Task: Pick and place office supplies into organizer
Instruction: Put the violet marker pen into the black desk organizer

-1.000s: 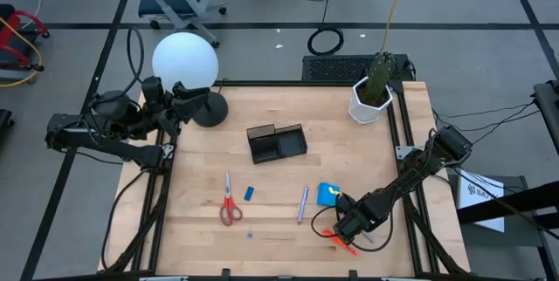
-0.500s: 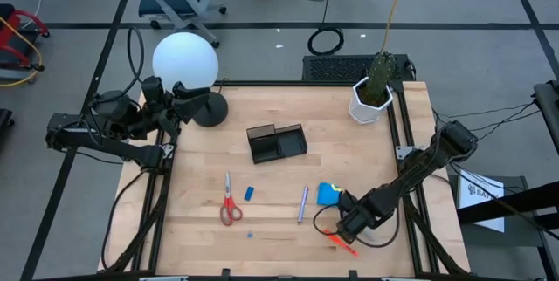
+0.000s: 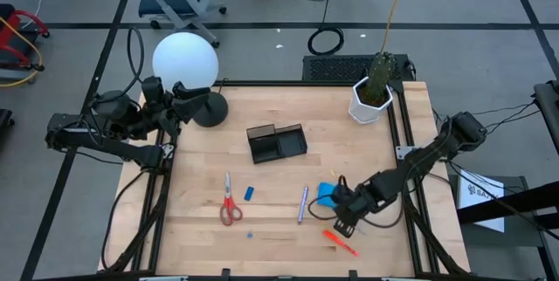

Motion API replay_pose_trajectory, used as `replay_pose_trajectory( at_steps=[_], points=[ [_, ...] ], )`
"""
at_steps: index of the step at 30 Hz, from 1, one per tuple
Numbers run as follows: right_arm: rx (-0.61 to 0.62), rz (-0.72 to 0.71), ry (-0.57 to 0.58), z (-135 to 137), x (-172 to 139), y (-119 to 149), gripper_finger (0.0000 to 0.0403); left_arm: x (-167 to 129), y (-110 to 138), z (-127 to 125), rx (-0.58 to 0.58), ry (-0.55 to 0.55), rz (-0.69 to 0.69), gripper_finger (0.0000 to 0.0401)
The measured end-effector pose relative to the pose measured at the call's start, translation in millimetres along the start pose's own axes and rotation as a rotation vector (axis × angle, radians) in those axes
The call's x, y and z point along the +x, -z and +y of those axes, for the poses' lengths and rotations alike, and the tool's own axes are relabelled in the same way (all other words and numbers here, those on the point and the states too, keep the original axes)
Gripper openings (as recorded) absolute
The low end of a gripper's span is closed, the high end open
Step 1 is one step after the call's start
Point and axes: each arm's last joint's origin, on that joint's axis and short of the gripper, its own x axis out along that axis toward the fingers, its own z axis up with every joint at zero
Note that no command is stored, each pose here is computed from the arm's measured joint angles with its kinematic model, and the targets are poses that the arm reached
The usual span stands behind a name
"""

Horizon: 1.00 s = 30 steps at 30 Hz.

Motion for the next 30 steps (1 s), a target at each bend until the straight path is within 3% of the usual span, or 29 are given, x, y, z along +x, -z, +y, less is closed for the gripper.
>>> replay_pose_trajectory(
  at_steps=[9,21,30],
  points=[
    [-0.123,-0.203,-0.198,0,-12,-56,0.0031,0,0,0,0.0,0.0,0.0,0.017],
    [-0.211,-0.601,-0.436,-19,-48,-139,0.0031,0,0,0,0.0,0.0,0.0,0.017],
    [-0.269,-0.909,-0.497,-45,-82,-181,0.0031,0,0,0,0.0,0.001,0.0,0.017]
  ],
)
